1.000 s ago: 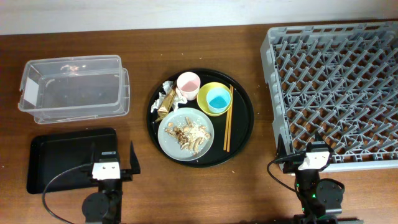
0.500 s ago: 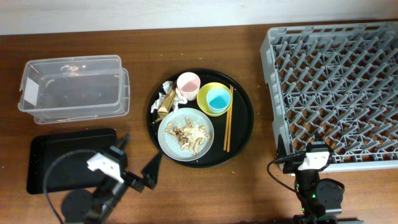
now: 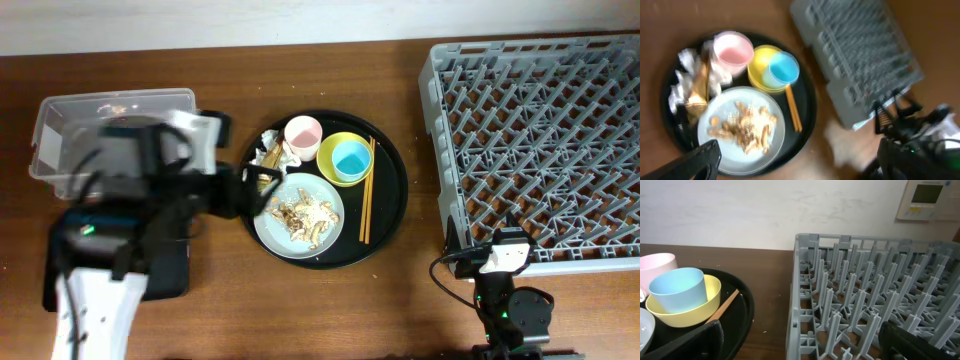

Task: Sort waste into correct bins and load items into the dishwasher rack
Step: 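Reach the left gripper to the white plate and grasp its rim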

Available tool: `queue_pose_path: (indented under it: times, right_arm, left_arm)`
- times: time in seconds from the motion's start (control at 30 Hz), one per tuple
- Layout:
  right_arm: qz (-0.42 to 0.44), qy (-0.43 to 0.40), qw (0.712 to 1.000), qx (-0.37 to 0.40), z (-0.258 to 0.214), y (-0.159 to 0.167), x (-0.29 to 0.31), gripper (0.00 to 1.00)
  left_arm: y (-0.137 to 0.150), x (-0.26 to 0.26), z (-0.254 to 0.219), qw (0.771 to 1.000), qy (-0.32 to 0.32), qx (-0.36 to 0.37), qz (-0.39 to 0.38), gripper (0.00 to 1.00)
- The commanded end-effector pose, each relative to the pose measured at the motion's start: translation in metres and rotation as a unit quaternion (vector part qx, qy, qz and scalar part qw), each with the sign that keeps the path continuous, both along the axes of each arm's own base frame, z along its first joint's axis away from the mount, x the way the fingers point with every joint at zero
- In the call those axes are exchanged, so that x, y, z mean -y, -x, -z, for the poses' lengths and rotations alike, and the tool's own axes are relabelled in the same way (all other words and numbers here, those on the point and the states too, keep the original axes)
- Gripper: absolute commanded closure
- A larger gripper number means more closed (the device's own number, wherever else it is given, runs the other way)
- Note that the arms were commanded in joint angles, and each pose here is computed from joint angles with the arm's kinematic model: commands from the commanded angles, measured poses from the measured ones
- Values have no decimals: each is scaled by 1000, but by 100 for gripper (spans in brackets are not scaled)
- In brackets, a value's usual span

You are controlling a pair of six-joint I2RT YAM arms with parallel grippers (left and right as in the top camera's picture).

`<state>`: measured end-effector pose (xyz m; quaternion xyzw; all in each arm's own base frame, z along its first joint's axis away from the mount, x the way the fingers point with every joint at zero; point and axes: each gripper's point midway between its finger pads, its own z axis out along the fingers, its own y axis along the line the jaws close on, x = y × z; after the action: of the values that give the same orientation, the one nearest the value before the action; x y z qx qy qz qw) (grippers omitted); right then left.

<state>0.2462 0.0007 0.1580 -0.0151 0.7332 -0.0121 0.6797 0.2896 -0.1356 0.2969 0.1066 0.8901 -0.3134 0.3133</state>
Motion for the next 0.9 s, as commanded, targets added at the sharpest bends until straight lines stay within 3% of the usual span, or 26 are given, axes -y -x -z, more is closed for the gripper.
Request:
queue_pose_path:
  times: [0.0,0.1,0.27,0.43,0.5,0.63,0.73,0.87]
  right_arm:
    - [6,4,1000,-3,3,0,3,2]
    - [6,4,1000,-3,3,0,3,2]
    - [6,4,1000,-3,3,0,3,2]
    - [6,4,1000,-3,3,0,3,2]
    - [6,4,1000,-3,3,0,3,2]
    - [6,4,1000,-3,3,0,3,2]
    - [6,4,1000,-3,3,0,3,2]
    - [6,4,1000,-3,3,0,3,1]
  left_arm:
    - [-10,13,40,986,-128,-40,-103,1]
    - [-10,49,69,971,-202,-35,-122,0]
    - [-16,127,165,963,-250,-93,-32,2]
    - [-13,144,231,944,-306,-123,-13,44]
    - [-13,145,242,943,-298,-142,-41,50]
    - [-16,142,253,938,-310,-144,-51,57]
    - [-7,143,279,927,-335,-163,-39,57]
    - [-8,145,280,927,-339,-157,-39,57]
